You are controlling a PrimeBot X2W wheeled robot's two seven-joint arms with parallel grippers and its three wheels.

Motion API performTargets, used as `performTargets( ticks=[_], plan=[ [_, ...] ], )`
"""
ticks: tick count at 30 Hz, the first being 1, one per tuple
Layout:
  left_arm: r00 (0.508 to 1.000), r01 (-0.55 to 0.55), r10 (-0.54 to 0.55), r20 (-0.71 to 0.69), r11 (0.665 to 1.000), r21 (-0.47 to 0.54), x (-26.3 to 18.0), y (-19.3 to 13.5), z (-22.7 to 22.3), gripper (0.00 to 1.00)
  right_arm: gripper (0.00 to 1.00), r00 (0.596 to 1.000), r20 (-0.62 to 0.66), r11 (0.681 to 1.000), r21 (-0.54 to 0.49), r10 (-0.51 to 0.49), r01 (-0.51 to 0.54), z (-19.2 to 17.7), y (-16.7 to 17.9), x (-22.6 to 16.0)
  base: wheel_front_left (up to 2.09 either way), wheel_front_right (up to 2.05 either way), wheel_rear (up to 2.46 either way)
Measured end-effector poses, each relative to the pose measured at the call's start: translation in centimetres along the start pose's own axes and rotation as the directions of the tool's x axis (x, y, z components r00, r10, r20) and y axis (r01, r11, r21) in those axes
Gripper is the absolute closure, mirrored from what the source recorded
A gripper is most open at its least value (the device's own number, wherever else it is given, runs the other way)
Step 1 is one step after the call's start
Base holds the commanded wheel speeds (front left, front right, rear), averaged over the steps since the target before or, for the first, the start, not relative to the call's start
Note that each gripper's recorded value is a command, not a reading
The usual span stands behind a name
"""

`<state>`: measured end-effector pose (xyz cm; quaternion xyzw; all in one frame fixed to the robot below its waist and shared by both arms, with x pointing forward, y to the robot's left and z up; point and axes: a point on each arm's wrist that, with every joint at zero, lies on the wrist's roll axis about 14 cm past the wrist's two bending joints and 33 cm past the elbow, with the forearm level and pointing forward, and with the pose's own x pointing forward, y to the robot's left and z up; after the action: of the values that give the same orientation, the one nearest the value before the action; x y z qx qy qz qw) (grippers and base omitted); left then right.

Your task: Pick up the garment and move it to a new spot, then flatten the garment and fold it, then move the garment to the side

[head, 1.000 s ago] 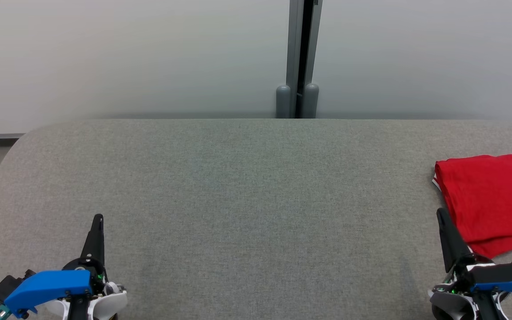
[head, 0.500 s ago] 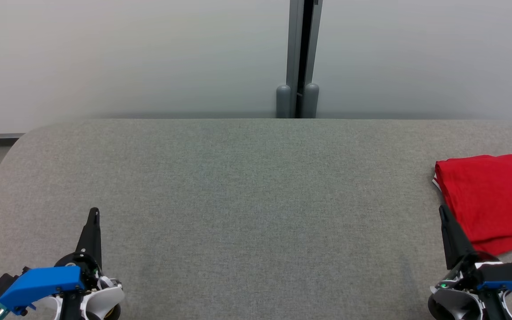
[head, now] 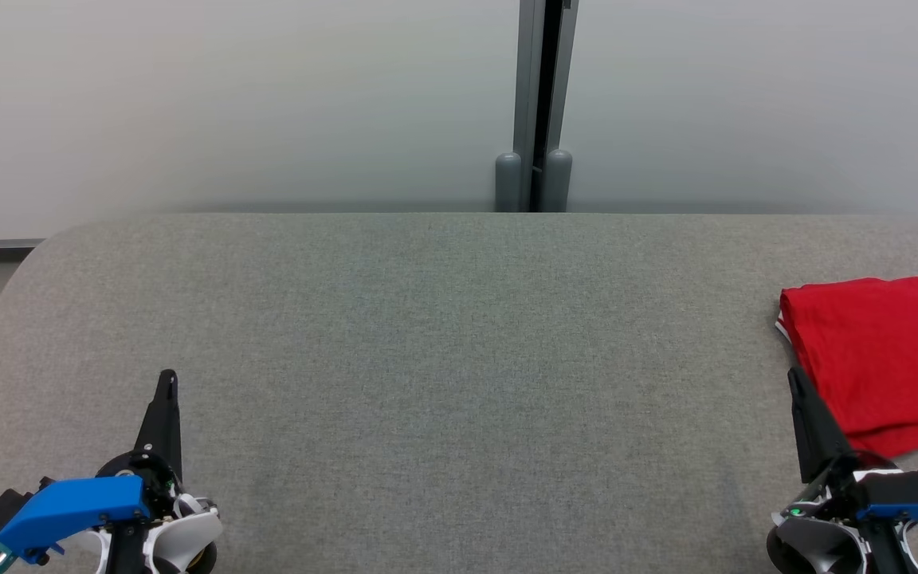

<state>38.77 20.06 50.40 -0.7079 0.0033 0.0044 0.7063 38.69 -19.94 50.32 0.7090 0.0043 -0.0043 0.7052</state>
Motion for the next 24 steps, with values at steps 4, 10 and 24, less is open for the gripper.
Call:
performTargets(
  ticks=[4, 10, 24],
  plan=[
    [1.0, 0.0, 0.0, 0.0, 1.0, 0.0, 0.0, 0.0, 0.0, 1.0, 1.0, 1.0, 0.0, 1.0, 0.0, 0.0, 0.0, 0.0, 0.0, 0.0, 0.0, 0.0, 0.0],
    [1.0, 0.0, 0.0, 0.0, 1.0, 0.0, 0.0, 0.0, -0.01, 1.0, 1.0, 1.0, 0.0, 1.0, 0.0, 0.0, 0.0, 0.0, 0.0, 0.0, 0.0, 0.0, 0.0],
    [1.0, 0.0, 0.0, 0.0, 1.0, 0.0, 0.0, 0.0, 0.0, 1.0, 1.0, 1.0, 0.0, 1.0, 0.0, 0.0, 0.0, 0.0, 0.0, 0.0, 0.0, 0.0, 0.0]
  ],
)
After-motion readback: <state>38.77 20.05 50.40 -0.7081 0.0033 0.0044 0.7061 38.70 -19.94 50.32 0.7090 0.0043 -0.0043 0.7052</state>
